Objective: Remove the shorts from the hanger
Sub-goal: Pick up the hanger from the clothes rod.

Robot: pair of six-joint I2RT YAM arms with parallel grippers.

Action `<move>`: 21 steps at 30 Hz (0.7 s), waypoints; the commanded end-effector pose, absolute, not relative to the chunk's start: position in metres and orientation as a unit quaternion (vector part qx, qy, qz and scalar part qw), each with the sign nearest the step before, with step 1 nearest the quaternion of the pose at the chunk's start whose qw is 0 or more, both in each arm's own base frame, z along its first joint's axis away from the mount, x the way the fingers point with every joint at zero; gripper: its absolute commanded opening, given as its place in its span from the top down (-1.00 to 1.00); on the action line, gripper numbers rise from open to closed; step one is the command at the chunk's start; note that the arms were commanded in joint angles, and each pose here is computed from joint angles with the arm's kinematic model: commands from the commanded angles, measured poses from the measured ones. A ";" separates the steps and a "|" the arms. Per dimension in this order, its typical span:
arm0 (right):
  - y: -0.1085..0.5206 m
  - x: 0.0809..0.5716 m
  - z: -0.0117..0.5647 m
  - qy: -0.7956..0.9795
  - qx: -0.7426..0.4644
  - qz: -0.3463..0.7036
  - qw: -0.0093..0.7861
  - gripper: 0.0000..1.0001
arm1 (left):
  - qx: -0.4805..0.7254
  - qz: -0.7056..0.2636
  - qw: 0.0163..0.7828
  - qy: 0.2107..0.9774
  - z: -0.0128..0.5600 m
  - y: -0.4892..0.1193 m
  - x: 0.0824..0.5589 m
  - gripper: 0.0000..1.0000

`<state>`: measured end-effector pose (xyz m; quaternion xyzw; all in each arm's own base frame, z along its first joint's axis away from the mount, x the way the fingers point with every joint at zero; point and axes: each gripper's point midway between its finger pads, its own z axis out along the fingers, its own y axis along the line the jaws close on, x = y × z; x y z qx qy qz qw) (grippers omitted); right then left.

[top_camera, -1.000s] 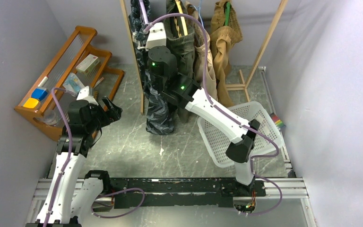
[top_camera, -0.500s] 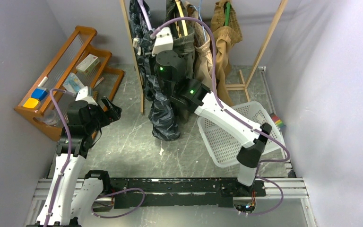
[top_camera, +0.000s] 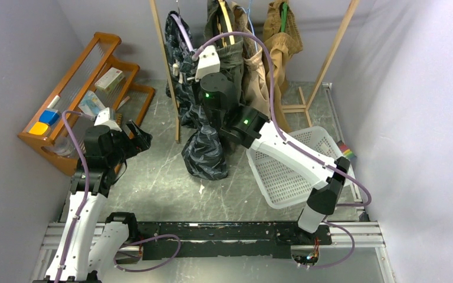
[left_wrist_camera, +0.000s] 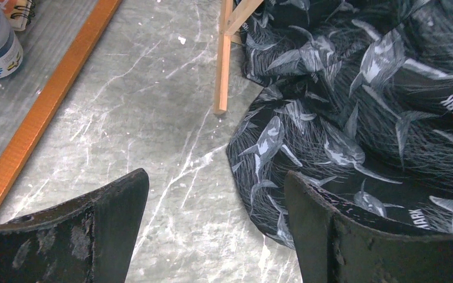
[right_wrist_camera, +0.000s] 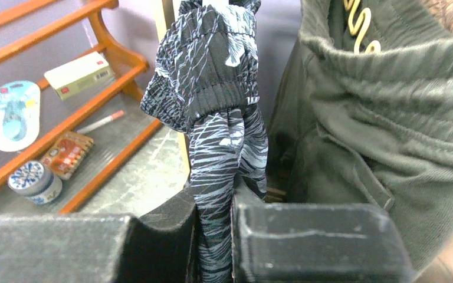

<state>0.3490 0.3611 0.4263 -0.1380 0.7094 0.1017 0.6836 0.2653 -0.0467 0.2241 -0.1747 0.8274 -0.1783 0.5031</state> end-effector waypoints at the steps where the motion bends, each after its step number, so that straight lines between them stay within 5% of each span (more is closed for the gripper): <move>1: 0.345 0.340 0.465 0.678 -0.098 0.138 0.715 1.00 | -0.171 -0.189 0.516 0.818 0.237 -0.049 0.265 -0.78; 21: 0.317 0.273 0.372 0.731 -0.165 0.226 0.622 1.00 | -0.192 -0.201 0.555 0.784 0.264 -0.046 0.267 -0.80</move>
